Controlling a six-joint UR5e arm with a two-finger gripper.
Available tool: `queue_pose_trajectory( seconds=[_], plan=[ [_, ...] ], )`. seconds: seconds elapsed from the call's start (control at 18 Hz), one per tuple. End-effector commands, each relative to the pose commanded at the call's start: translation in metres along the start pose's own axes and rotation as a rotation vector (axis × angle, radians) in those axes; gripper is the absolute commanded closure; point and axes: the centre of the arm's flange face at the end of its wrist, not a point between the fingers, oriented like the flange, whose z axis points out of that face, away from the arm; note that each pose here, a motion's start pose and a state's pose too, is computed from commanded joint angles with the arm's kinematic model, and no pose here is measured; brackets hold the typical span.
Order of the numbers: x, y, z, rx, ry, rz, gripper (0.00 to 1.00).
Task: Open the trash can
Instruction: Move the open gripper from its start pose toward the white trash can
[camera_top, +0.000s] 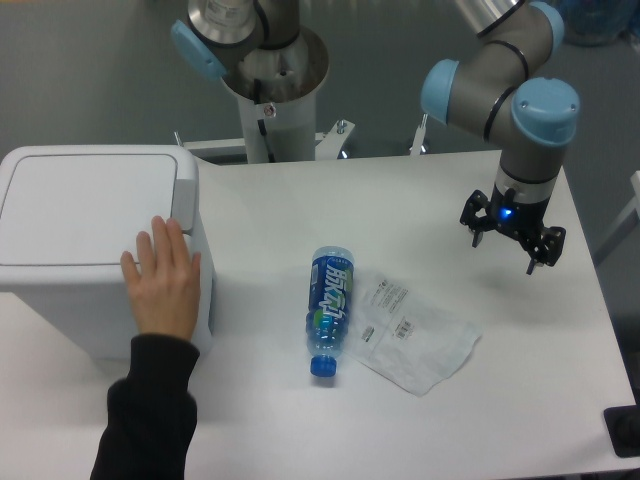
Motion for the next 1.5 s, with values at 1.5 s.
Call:
queue_pose_trajectory(
  seconds=[1.5],
  plan=[
    [0.16,-0.155,-0.163,0.371,0.008,-0.491,0.0]
  ],
)
